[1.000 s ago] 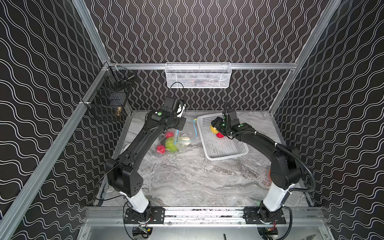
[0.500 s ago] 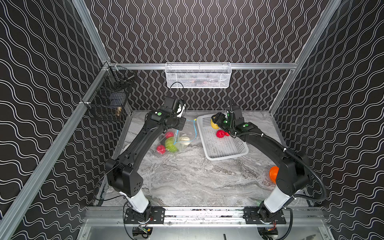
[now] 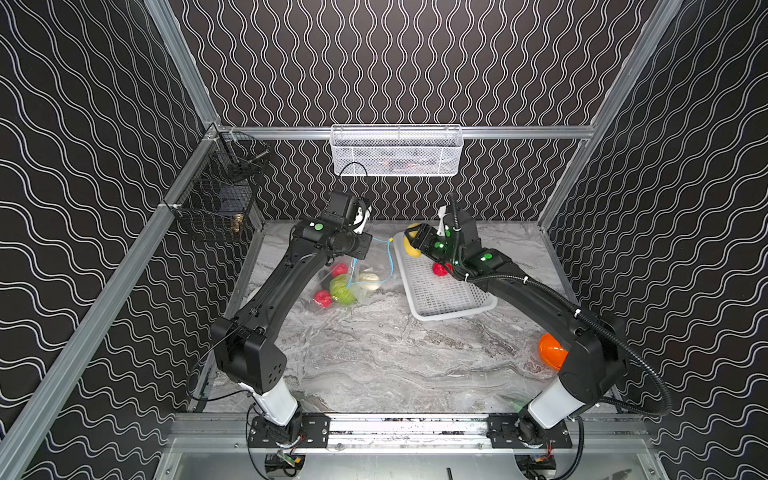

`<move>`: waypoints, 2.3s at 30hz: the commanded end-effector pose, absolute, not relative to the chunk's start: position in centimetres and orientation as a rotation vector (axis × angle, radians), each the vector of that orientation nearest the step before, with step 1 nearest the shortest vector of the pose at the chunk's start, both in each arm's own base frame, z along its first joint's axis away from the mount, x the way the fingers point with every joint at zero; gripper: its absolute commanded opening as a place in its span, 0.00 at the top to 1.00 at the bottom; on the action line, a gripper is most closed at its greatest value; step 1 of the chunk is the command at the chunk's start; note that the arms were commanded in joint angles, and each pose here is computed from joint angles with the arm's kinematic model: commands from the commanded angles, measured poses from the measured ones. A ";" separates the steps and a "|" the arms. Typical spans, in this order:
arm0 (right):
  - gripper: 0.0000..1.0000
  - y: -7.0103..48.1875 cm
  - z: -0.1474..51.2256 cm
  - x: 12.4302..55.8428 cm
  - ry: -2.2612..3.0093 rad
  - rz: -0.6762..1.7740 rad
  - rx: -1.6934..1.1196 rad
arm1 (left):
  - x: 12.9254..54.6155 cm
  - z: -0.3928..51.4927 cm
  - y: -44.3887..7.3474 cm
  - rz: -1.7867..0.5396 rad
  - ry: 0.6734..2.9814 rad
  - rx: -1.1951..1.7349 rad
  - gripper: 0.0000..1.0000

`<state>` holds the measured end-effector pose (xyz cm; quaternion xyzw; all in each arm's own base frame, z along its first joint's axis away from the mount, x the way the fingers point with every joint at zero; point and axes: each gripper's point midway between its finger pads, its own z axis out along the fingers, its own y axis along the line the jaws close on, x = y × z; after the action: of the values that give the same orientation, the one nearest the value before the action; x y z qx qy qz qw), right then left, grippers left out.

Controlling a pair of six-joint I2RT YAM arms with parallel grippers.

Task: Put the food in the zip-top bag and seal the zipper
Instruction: 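Lift the yellow potato and carry it with the right gripper toward the bag, then lower the yellow potato into the bag opening and open the right gripper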

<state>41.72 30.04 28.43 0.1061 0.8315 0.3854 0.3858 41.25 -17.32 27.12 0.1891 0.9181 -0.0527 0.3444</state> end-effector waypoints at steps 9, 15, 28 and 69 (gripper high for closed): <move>0.42 34.1 29.3 40.4 2.031 1.132 0.175 | 41.2 27.5 -17.5 -0.158 2.373 0.494 1.00; 0.42 35.3 30.3 39.6 1.991 1.175 0.107 | 41.1 27.7 -17.3 -0.148 2.367 0.493 1.00; 0.43 39.3 29.9 37.9 1.972 1.187 -0.017 | 41.9 27.8 -17.9 -0.156 2.380 0.497 1.00; 0.17 41.4 24.7 38.2 2.190 0.842 -0.079 | 40.7 29.5 -17.2 -0.162 2.334 0.480 1.00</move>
<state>37.95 42.01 23.64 -0.0355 0.8632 0.3389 0.3726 40.53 -17.04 28.80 0.1883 0.9140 -0.0551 0.3552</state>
